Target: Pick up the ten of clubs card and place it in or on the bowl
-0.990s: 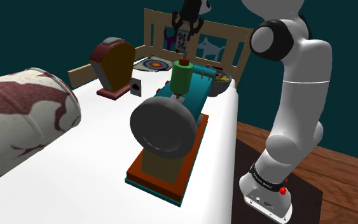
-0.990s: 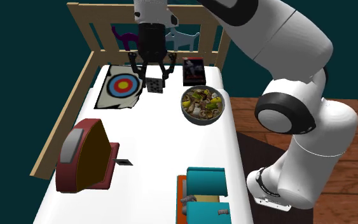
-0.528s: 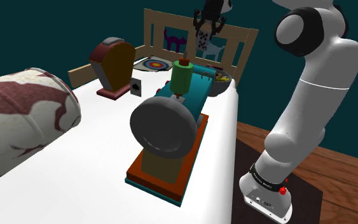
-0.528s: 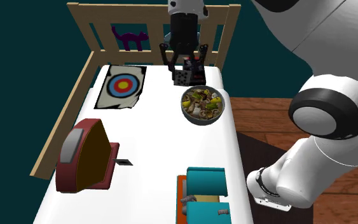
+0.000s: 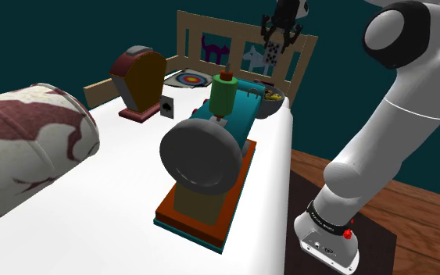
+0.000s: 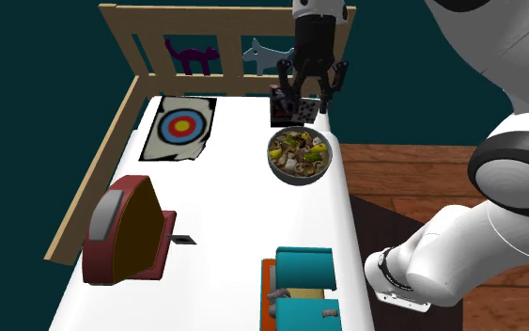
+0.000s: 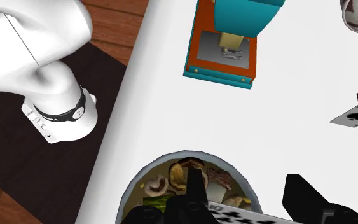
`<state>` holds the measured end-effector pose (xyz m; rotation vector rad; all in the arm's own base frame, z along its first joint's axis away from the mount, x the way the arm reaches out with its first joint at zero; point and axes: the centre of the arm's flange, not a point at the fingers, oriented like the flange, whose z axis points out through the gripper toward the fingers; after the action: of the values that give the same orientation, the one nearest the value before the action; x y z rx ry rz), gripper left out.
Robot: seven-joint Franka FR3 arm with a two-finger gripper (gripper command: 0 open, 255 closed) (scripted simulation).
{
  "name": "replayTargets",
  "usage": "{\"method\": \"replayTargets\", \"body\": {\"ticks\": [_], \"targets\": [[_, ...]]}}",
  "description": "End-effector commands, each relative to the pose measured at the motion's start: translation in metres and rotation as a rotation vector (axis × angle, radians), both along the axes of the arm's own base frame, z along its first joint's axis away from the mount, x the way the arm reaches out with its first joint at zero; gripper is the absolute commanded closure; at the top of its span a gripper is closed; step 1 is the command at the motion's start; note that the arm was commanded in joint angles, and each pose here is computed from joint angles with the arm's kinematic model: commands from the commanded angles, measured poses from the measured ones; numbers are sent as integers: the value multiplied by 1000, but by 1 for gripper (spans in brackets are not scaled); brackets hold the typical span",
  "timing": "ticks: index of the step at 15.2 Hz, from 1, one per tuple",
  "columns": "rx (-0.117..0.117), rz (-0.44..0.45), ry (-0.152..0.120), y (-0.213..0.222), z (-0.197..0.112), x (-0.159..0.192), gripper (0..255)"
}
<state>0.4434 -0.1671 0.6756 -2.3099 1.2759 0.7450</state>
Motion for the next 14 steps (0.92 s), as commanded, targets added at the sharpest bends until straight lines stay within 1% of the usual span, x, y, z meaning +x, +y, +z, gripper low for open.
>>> {"method": "replayTargets", "body": {"ticks": [1, 14], "targets": [[0, 1, 0, -1, -10, -2, 255], [0, 1, 0, -1, -78, -2, 255]]}}
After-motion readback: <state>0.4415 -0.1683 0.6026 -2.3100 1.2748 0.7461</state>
